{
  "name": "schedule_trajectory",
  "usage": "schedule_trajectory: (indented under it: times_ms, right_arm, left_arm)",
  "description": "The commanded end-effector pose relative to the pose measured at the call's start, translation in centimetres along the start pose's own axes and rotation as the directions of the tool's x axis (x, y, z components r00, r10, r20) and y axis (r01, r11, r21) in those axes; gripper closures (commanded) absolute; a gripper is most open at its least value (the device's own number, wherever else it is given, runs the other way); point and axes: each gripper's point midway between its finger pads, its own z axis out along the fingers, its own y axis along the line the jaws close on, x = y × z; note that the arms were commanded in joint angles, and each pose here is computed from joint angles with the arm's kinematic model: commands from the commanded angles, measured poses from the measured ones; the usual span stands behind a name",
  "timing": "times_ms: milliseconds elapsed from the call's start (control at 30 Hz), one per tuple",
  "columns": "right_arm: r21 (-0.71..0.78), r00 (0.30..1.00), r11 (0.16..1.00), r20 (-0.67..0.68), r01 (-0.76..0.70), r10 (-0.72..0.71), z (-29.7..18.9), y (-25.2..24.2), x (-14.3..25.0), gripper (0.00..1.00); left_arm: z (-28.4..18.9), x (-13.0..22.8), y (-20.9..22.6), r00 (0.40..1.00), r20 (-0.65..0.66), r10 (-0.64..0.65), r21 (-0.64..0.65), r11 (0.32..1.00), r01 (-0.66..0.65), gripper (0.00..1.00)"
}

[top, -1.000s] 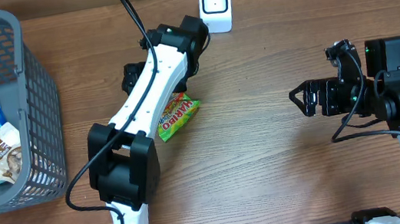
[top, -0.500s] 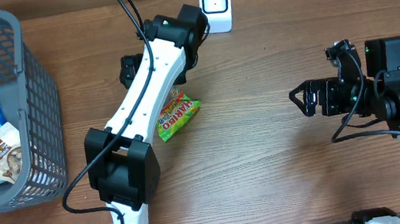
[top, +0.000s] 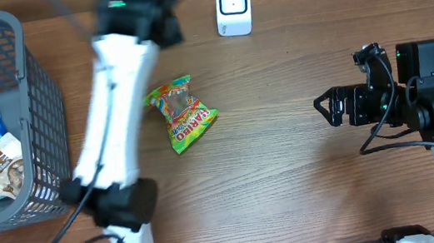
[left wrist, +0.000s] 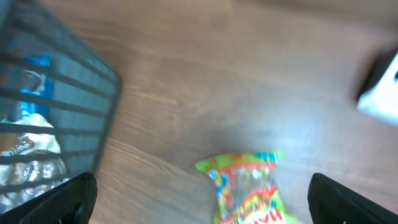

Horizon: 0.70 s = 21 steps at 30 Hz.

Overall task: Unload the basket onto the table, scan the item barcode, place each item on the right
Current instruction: 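Release the Haribo bag on the table and withdraw the left gripper, then reach into the basket and grasp the Pantree bag with the left gripper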

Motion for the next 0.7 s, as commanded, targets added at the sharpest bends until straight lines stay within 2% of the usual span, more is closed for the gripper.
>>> schedule_trajectory:
  times_ms: [0,100,267,467,600,667]
  right_arm:
    - [-0.015,0.999,1.000,0.029,0.025,-0.024,-0.6,0.8,-1.0,0.00]
    - [-0.015,0.999,1.000,0.029,0.025,-0.025,-0.6,0.8,-1.0,0.00]
    - [-0.016,0.999,0.999,0.036,0.029,-0.028,-0.6,0.8,-1.1,0.00]
    - [-0.016,0.998,0.999,0.049,0.035,-0.034,-0.6,0.9,-1.5,0.00]
    - [-0.017,0.998,0.999,0.054,0.038,-0.037,-0.6,0.9,-1.6,0.00]
    - [-0.017,0.998,0.999,0.056,0.039,-0.038,-0.6,0.9,-1.6,0.00]
  left_arm:
    - [-5.5,-3.6,7.7,0.981,0.110,-0.161,0.070,0.986,0.154,0.00]
    - [-6.8,-4.0,14.7,0.956,0.129,-0.264,0.032,0.965,0.262,0.00]
    - [-8.1,-0.7,26.9,0.867,0.110,-0.486,-0.129,0.858,0.497,0.00]
    - [-7.8,2.7,34.6,0.784,0.078,-0.615,-0.189,0.763,0.618,0.00]
    - [-5.5,5.4,38.2,0.717,0.031,-0.697,-0.265,0.686,0.678,0.00]
    - [-3.5,5.6,39.0,0.707,0.012,-0.707,-0.251,0.682,0.687,0.00]
